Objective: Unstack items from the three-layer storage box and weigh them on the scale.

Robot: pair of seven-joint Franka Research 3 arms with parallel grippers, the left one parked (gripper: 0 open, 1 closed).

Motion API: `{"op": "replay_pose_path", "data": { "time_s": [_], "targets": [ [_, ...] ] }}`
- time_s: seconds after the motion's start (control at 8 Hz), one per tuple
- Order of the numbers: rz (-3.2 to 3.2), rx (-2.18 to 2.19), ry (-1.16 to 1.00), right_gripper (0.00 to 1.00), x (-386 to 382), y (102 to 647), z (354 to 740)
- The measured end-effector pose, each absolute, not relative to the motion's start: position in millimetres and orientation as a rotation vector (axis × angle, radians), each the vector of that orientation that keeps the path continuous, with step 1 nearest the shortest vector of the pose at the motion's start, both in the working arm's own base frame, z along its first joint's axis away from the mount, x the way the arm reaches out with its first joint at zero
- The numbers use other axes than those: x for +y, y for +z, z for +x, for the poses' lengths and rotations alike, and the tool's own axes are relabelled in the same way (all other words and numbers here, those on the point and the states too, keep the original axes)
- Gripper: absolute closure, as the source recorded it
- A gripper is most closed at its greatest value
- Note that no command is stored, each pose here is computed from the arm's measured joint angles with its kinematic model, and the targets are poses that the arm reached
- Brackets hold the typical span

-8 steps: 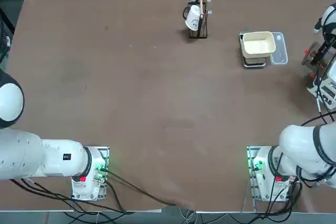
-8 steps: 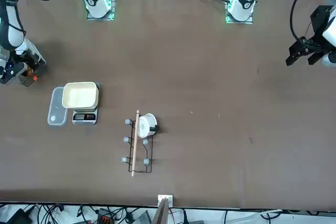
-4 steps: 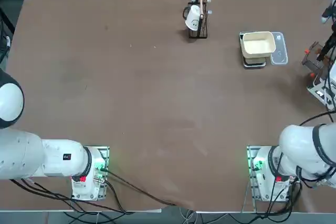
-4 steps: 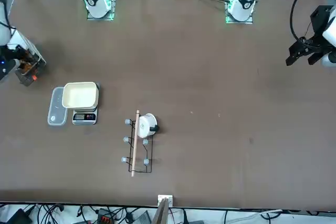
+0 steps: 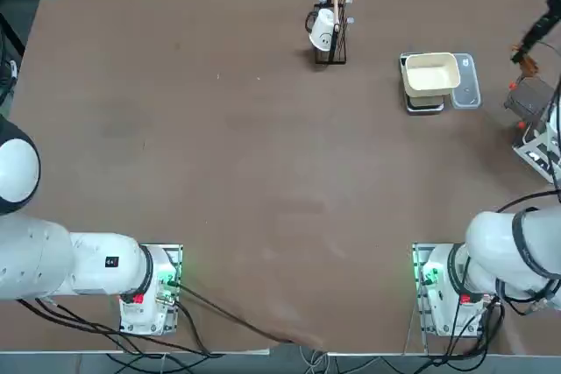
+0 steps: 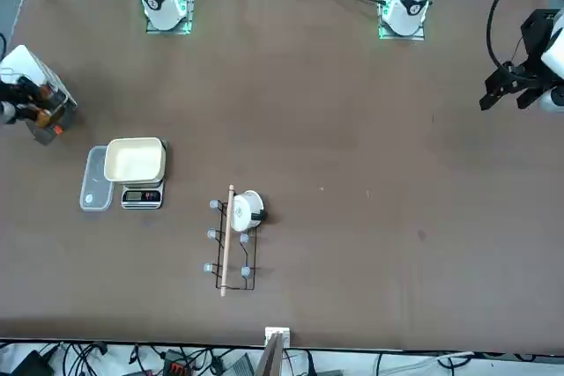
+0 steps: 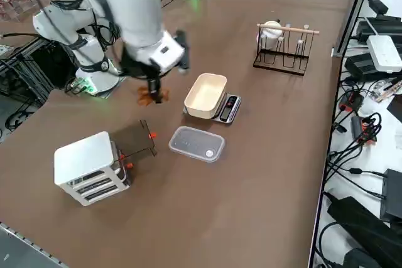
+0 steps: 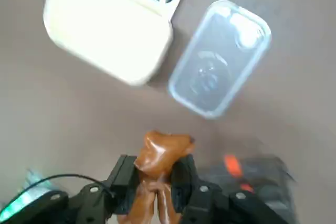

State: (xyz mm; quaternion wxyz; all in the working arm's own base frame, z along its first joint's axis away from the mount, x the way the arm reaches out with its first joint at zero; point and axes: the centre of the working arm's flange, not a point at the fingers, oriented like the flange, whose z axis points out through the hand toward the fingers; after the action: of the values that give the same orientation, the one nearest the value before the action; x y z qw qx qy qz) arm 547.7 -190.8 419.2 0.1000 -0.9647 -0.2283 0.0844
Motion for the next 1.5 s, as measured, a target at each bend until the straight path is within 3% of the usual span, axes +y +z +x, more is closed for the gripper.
{"op": "replay_pose_path", "data": {
  "time_s": [0.38, 0.62, 0.75, 1.0, 1.12, 1.38, 1.5],
  "targets": [
    [-2.959, -0.363, 0.3, 0.63, -75.3, 370.4, 593.3],
    [-2.986, -0.222, 0.339, 0.62, -46.5, 321.8, 603.2],
    [-2.991, -0.188, 0.358, 0.48, -36.7, 306.5, 604.2],
    [-2.991, -0.177, 0.384, 0.11, -30.8, 304.6, 602.9],
    [-3.001, -0.191, 0.391, 0.01, -36.1, 313.1, 601.7],
    [-3.052, -0.456, 0.449, 0.09, -69.4, 343.7, 590.8],
    [-3.045, -0.632, 0.5, 0.3, -95.6, 355.4, 582.4]
  ]
}}
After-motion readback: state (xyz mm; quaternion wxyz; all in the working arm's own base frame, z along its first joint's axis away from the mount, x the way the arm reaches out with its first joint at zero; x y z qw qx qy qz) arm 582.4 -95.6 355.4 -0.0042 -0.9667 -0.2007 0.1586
